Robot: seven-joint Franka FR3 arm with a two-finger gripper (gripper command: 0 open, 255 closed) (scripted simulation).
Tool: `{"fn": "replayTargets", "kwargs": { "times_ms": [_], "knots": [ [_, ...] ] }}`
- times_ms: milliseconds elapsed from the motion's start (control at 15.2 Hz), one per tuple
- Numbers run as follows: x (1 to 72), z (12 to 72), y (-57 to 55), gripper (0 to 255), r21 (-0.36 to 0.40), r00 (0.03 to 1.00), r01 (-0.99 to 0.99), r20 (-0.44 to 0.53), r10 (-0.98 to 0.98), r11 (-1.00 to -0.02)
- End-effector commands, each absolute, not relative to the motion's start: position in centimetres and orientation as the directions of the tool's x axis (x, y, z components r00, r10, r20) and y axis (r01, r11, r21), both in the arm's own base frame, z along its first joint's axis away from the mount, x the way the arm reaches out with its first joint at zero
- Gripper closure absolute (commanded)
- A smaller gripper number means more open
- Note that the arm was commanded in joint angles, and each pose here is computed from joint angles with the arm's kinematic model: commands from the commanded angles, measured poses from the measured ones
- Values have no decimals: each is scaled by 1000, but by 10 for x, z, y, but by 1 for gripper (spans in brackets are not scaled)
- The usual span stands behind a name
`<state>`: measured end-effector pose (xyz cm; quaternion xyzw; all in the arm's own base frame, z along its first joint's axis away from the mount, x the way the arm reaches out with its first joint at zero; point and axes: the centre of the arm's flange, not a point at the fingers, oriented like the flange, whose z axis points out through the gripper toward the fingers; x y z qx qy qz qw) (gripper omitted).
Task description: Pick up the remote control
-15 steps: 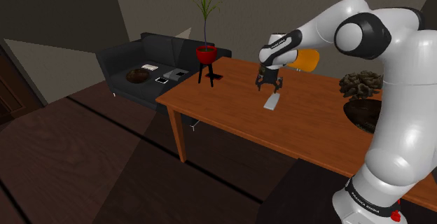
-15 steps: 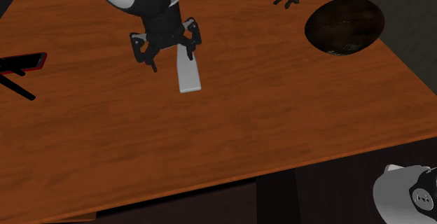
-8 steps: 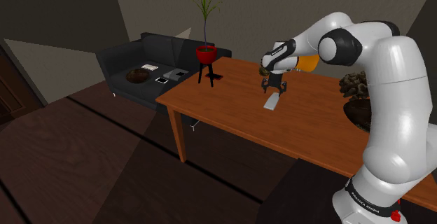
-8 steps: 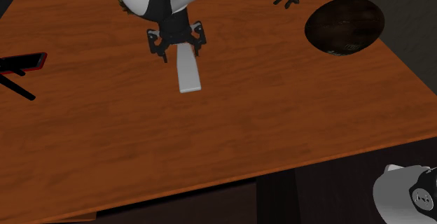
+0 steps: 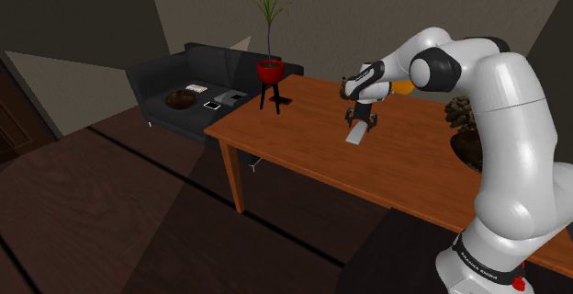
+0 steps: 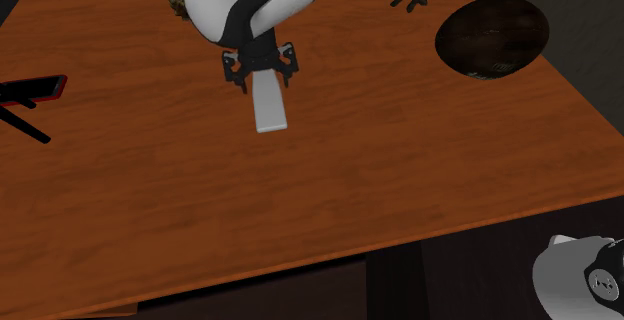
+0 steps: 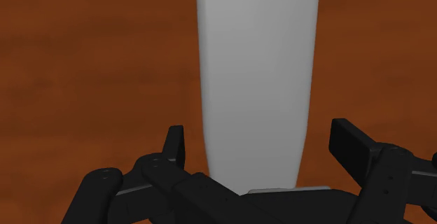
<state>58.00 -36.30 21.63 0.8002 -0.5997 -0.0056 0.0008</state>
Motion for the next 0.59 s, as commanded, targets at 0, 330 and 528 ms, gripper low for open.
{"fn": "replayTargets", "kwargs": {
  "times_ms": [0, 330, 528],
  "knots": [
    [580, 203, -362, 0, 8, 280, -960, -8, -960, -280],
    [579, 203, -363, 255, 8, 280, -960, -8, -960, -280],
    [579, 203, -363, 255, 8, 280, -960, -8, -960, -280]
  ]
}}
